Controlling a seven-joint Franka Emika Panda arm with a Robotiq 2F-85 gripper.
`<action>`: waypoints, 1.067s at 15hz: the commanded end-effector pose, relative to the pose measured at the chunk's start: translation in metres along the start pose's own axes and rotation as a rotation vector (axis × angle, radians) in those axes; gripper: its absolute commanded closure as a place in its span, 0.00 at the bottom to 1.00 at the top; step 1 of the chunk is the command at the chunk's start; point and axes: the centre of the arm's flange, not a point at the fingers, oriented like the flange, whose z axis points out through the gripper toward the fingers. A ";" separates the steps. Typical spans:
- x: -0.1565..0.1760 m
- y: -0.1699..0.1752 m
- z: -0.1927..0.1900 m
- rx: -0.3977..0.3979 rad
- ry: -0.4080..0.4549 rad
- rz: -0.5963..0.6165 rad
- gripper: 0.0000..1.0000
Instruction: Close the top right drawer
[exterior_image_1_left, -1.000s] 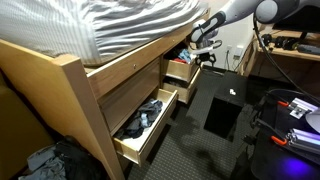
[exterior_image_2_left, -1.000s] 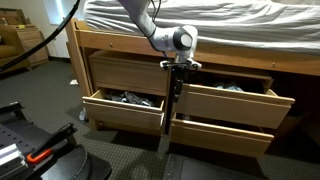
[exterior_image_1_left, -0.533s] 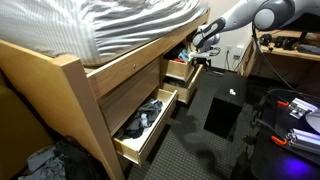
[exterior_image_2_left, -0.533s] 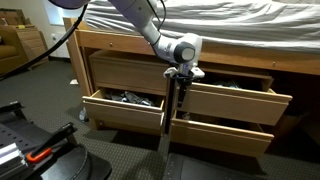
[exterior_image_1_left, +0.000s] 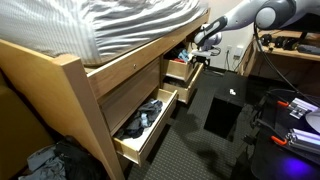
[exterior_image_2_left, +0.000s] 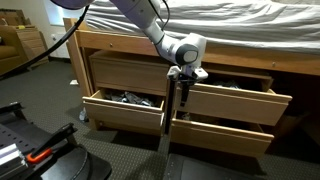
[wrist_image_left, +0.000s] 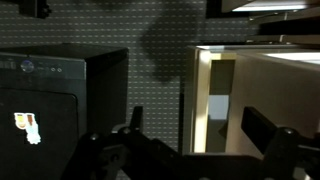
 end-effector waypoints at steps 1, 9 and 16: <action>0.016 0.019 -0.001 0.187 -0.022 -0.053 0.00; 0.031 0.012 -0.002 0.283 0.002 -0.055 0.00; -0.017 -0.052 0.018 0.388 0.037 -0.182 0.00</action>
